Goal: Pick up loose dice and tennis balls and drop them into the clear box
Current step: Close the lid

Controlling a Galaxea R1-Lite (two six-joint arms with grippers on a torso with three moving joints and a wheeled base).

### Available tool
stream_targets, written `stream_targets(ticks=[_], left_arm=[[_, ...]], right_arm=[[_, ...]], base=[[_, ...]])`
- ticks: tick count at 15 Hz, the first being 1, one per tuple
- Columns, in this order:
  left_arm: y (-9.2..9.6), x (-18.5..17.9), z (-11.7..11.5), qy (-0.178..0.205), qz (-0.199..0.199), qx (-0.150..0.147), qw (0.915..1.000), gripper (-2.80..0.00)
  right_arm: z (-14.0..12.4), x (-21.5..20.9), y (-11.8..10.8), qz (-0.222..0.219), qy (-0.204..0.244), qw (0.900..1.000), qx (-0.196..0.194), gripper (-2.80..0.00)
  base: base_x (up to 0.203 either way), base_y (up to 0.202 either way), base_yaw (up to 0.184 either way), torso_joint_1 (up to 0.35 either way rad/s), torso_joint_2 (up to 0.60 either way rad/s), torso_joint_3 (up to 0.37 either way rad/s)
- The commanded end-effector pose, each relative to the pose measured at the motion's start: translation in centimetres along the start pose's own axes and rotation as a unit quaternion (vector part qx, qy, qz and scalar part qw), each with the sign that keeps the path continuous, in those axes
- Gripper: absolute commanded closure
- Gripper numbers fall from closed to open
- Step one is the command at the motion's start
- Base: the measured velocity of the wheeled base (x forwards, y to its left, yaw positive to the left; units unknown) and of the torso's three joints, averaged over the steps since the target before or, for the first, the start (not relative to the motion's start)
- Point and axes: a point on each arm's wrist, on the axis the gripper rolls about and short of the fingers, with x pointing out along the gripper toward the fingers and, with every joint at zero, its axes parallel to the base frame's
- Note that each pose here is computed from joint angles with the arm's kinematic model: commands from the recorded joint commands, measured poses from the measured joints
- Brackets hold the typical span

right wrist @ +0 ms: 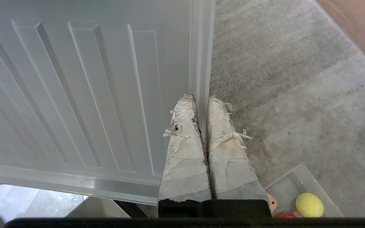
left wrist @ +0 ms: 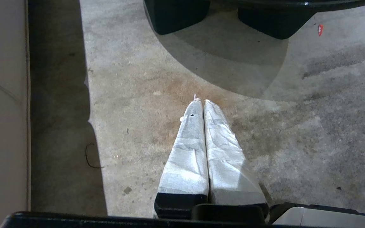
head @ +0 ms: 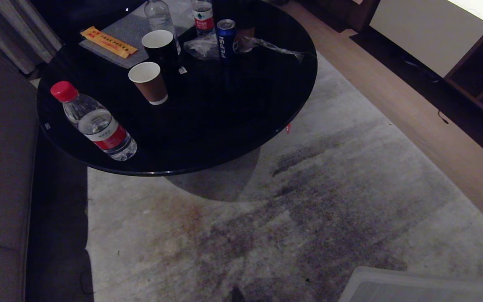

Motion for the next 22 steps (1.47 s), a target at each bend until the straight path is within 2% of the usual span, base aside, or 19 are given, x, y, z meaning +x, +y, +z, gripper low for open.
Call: stream_targets(ticks=[1,7,16,22], left_arm=[[0.0,0.02,-0.04,0.001,0.0,0.0,1.0,0.0],[0.0,0.02,-0.04,0.001,0.0,0.0,1.0,0.0],[0.0,0.02,-0.04,0.001,0.0,0.0,1.0,0.0],[0.0,0.02,-0.04,0.001,0.0,-0.001,1.0,0.0]], right_arm=[[-0.01,0.02,0.0,0.0,0.001,1.0,0.0,0.0],[-0.01,0.02,0.0,0.0,0.001,1.0,0.0,0.0],[-0.01,0.02,0.0,0.0,0.001,1.0,-0.001,0.0],[-0.01,0.02,0.0,0.0,0.001,1.0,-0.001,0.0]], base=[[0.0,0.0,0.0,0.002,0.0,0.051],[-0.002,0.003,-0.026,0.003,0.0,0.015],[0.0,0.009,-0.156,0.002,0.0,0.006],[0.0,0.001,-0.013,0.0,0.0,0.001]])
